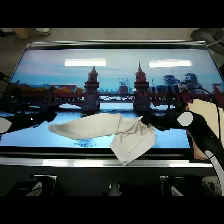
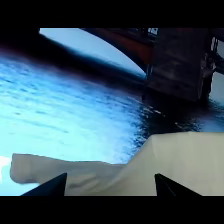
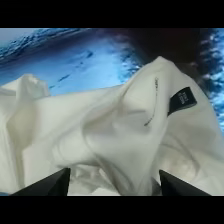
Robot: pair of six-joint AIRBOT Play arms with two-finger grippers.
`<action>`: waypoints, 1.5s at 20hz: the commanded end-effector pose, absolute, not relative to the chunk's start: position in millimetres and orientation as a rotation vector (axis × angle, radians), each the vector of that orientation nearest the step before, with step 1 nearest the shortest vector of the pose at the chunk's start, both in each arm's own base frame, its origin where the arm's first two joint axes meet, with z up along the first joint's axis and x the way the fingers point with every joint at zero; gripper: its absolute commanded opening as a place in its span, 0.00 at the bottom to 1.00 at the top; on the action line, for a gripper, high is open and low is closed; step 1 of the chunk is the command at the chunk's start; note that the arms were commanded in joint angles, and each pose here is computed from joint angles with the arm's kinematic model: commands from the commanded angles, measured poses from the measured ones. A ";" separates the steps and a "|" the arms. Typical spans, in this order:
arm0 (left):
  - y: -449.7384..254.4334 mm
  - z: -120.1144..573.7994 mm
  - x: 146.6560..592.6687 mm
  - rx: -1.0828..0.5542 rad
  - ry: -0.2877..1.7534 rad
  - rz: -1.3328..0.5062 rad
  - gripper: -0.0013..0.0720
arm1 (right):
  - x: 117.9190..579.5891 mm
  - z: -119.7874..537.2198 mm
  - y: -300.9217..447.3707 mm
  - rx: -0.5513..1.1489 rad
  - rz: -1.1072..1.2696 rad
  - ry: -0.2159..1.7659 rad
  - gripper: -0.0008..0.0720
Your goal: Fold the shirts.
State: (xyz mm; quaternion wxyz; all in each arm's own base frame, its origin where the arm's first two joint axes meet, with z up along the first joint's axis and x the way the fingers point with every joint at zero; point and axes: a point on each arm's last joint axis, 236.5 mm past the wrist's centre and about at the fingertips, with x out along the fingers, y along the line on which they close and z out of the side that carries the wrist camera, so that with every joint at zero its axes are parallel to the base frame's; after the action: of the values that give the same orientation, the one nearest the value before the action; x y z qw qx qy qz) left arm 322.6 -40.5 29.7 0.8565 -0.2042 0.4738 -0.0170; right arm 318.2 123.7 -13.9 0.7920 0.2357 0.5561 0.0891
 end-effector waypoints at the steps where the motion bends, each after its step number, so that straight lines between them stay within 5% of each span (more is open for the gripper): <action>1: -13.9 45.7 313.1 -0.374 1.045 0.003 0.92 | 309.1 14.4 107.2 0.293 0.231 1.258 0.92; 4: -18.2 26.4 280.1 -0.371 1.203 -0.004 0.89 | 293.3 13.0 78.5 0.146 0.172 1.343 0.92; 7: -80.0 -15.2 252.5 -0.470 1.314 -0.145 0.89 | 268.6 -23.3 79.8 0.161 0.167 1.479 0.92; 10: -106.3 -66.0 224.9 -0.539 1.402 -0.098 0.89 | 245.9 -44.5 84.9 0.186 0.175 1.611 0.92; 21: -137.2 -118.5 258.0 -0.716 1.338 -0.021 0.93 | 242.0 -45.2 84.1 0.184 0.173 1.630 0.96; 22: -136.4 -122.6 257.5 -0.714 1.346 -0.012 0.83 | 239.5 -46.1 82.7 0.181 0.166 1.641 0.96; 24: -136.4 -124.2 256.4 -0.712 1.353 -0.011 0.20 | 225.2 -54.2 80.8 0.179 0.160 1.690 0.96; 25: -137.2 -121.1 256.7 -0.702 1.348 -0.027 0.08 | 214.2 -62.2 79.5 0.180 0.154 1.724 0.96; 30: -147.1 -71.4 275.7 -0.632 1.230 -0.172 0.06 | 193.1 -102.5 97.5 0.314 0.155 1.730 0.93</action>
State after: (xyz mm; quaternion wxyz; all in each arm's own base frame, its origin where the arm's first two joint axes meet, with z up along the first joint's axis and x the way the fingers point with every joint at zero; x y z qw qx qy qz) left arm 260.4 -140.9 -99.5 0.7432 -0.2906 0.6006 -0.0499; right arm 196.3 84.0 -84.3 0.6301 0.0970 0.7676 0.0661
